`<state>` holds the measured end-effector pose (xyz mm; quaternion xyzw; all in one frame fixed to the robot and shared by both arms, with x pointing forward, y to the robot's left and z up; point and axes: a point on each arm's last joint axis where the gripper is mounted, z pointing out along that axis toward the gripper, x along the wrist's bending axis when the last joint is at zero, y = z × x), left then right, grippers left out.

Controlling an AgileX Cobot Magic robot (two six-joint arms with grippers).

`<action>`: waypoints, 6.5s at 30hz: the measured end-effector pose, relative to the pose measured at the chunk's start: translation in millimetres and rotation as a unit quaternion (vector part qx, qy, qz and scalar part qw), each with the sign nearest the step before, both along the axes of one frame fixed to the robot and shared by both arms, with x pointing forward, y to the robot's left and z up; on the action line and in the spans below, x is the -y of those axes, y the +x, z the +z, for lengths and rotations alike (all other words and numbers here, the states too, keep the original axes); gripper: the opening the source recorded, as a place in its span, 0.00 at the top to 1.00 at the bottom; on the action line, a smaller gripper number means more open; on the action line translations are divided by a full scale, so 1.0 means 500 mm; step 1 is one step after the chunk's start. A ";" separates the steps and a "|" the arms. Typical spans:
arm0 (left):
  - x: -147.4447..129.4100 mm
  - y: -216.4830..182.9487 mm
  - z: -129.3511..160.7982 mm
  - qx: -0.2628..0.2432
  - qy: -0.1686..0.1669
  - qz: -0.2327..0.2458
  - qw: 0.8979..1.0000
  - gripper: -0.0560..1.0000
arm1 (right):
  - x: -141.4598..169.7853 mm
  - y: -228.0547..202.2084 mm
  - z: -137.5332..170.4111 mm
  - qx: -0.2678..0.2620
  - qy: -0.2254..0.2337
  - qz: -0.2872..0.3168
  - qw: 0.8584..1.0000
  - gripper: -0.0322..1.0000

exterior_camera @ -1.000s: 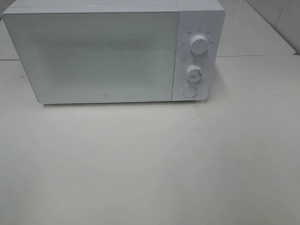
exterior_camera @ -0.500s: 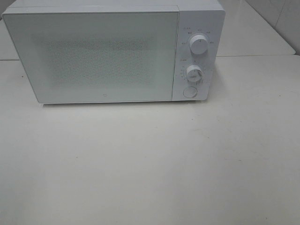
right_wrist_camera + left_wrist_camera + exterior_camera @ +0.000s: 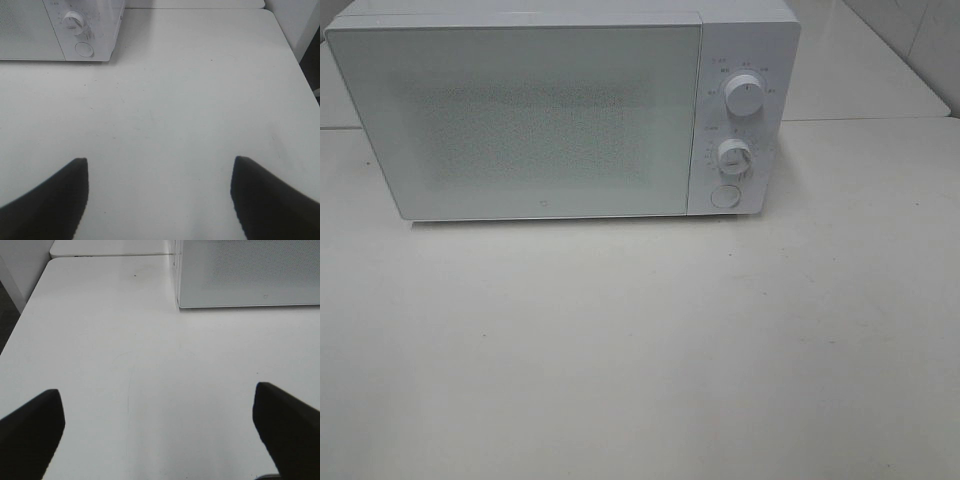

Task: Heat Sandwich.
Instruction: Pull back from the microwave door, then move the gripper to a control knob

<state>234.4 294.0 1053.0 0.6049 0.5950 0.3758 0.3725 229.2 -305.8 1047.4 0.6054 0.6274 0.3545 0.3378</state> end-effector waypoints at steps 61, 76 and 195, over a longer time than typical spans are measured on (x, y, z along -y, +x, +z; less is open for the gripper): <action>0.000 0.000 0.000 0.000 0.000 0.000 1.000 0.04 | -0.054 0.369 -0.016 -0.002 0.000 0.030 1.000 0.25; 0.000 0.000 0.000 0.000 0.000 0.000 1.000 0.04 | -0.069 0.453 -0.050 0.071 0.004 0.046 0.996 0.25; 0.000 0.000 0.000 0.000 0.000 0.000 1.000 0.04 | -0.335 0.659 -0.334 0.147 -0.014 0.009 0.989 0.34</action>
